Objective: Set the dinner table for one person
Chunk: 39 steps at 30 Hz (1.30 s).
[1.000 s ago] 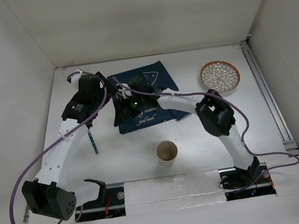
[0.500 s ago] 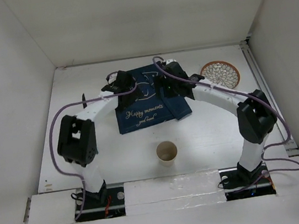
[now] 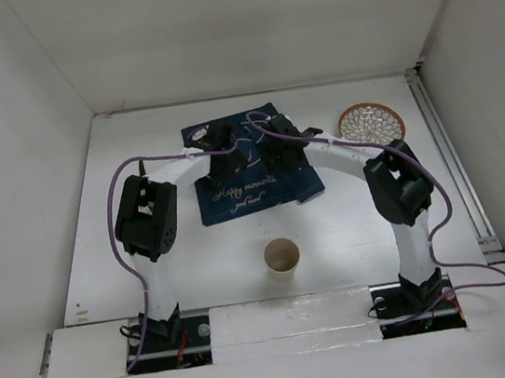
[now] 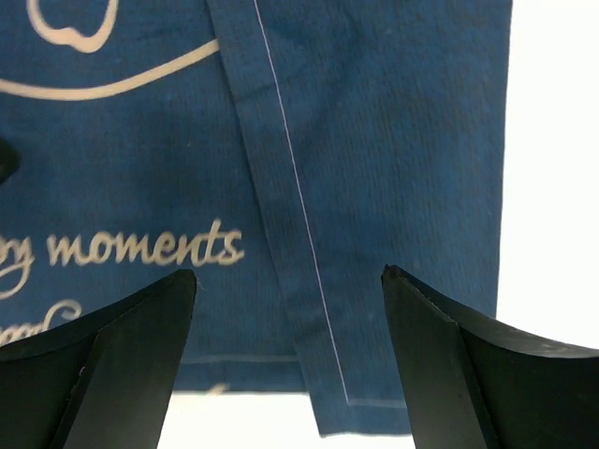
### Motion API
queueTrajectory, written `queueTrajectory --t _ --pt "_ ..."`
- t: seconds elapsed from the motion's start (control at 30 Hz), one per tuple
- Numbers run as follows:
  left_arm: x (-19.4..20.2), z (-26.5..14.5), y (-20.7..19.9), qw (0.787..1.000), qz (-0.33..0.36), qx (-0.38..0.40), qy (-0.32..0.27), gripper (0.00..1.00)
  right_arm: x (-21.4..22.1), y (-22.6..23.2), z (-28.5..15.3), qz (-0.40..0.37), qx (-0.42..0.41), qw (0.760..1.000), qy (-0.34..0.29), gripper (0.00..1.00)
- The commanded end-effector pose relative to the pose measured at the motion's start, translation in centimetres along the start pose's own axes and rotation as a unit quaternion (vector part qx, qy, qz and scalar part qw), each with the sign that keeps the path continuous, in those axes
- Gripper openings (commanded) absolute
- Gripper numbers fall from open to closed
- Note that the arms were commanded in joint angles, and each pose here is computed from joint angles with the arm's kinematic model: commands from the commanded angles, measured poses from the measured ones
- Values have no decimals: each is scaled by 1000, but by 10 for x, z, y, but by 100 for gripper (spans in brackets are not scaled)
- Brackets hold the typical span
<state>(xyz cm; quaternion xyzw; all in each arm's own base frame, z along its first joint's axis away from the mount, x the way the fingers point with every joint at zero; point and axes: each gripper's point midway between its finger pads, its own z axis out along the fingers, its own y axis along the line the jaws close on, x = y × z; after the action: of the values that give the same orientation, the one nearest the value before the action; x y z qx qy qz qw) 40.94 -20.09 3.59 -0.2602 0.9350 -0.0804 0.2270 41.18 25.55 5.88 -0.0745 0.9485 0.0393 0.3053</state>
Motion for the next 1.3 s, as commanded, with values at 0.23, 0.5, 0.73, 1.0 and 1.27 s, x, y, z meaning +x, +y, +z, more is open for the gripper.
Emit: queueTrajectory --t 0.23,0.5,0.73,1.0,1.27 --pt "8 10 39 997 -40 -56 18 100 -51 64 -10 -26 -139 988 -60 61" --pt "9 10 46 997 -43 -66 12 100 -71 92 2 -36 -196 978 -62 25" --pt "9 11 54 995 -54 -79 11 100 -73 85 41 -20 -197 980 -39 22" --pt "10 12 61 994 -72 -85 14 100 -64 52 67 -9 -129 992 8 22" --pt "5 14 68 993 -83 -88 12 100 -58 -9 68 13 -43 999 31 20"
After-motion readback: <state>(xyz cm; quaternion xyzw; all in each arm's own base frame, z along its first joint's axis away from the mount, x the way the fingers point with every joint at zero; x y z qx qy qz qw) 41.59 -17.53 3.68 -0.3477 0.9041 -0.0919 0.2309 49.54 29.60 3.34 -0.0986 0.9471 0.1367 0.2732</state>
